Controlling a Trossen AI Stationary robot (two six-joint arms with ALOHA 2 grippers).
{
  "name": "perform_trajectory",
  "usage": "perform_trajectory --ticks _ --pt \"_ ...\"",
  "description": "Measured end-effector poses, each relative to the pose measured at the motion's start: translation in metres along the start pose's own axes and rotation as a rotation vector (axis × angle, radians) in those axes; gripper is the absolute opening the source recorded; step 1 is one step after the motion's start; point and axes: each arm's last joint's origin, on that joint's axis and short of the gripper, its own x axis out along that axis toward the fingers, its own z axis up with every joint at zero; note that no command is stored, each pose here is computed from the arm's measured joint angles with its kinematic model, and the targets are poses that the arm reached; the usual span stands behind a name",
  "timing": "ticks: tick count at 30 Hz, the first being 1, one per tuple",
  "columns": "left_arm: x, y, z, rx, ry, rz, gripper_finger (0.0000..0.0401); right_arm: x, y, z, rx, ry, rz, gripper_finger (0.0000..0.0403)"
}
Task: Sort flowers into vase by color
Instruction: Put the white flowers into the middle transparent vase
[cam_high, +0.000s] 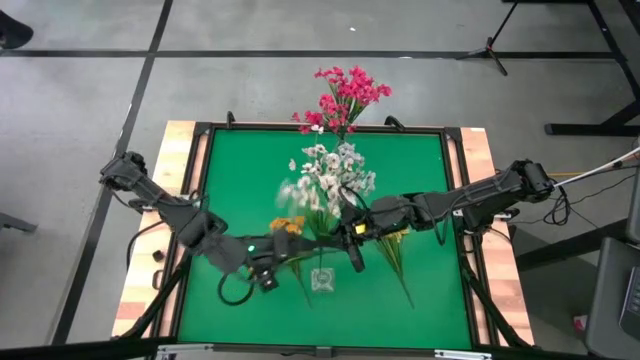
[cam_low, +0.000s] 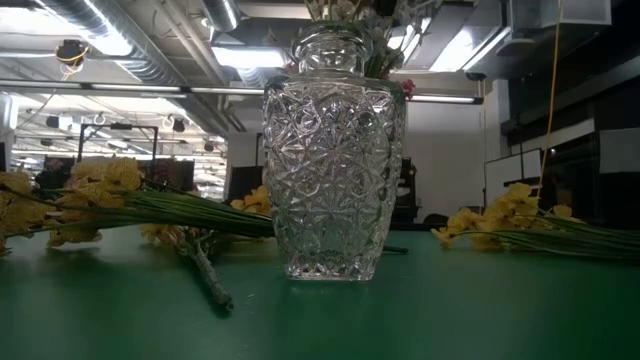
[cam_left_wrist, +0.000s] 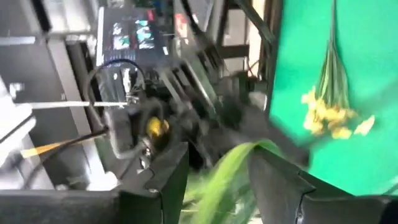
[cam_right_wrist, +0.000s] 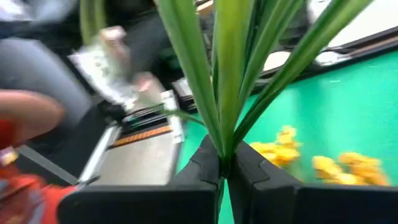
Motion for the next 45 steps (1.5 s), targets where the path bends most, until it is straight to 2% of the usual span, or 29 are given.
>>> perform_trajectory --ticks 5,13,17,25,28,34,39,45 --pt "-0.012 -0.001 0.012 -0.183 0.023 0.027 0.0159 0.000 -0.007 0.004 -0.014 -0.031 -0.053 0.0014" --pt "-0.026 -0.006 0.020 -0.390 0.136 0.071 0.0159 0.000 -0.011 0.006 -0.069 -0.051 -0.088 0.0007" --pt "-0.032 -0.011 0.020 -0.382 0.236 0.091 0.0159 0.000 -0.011 0.007 -0.084 -0.059 -0.095 0.0012" --pt "-0.038 -0.011 0.015 -0.319 0.485 0.206 0.0159 0.000 -0.010 0.008 -0.089 -0.058 -0.094 0.0009" --pt "-0.043 -0.013 0.017 -0.352 0.491 0.226 0.0159 -0.001 -0.011 0.008 -0.097 -0.069 -0.122 0.0014" --pt "-0.053 -0.016 0.025 -0.567 0.426 0.271 0.0159 -0.001 -0.015 0.005 -0.272 -0.039 -0.223 0.0007" --pt "-0.059 -0.024 0.028 -0.736 0.354 0.256 0.0159 -0.001 -0.013 -0.001 -0.523 0.036 -0.216 0.0009" --pt "-0.064 -0.037 0.024 -0.856 0.356 0.253 0.0159 -0.003 -0.017 -0.005 -0.646 0.101 -0.313 0.0007"
